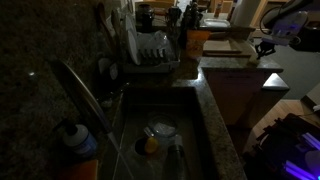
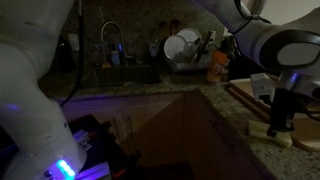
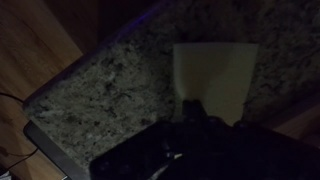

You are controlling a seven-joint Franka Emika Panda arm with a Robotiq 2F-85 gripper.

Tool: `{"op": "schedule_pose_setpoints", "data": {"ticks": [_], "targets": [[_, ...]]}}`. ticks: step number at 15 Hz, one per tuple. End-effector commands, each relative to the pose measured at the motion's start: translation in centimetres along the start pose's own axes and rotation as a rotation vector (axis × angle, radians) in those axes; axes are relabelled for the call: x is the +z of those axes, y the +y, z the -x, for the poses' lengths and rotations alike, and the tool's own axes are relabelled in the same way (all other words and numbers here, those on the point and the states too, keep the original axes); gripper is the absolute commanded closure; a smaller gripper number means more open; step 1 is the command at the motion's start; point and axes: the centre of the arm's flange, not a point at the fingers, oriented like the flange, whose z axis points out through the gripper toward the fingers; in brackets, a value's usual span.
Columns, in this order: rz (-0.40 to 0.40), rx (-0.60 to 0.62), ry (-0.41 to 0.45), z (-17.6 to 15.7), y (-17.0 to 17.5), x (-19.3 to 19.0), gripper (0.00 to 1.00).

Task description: Place the yellow sponge on the chopping board and wipe the chopping board

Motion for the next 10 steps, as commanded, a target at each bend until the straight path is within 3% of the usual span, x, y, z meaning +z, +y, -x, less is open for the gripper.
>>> {"op": "schedule_pose_setpoints", "data": {"ticks": [1,5,10], "targets": [[-0.070,0.002,0.024,1.2,-0.6,-2.9,1.00],[-0.170,-0.048,0.082,4.2,-1.9,-11.1,1.00],[-0.318,-0.056,0.158,5.3,-2.6,-19.3,1.00]]}}
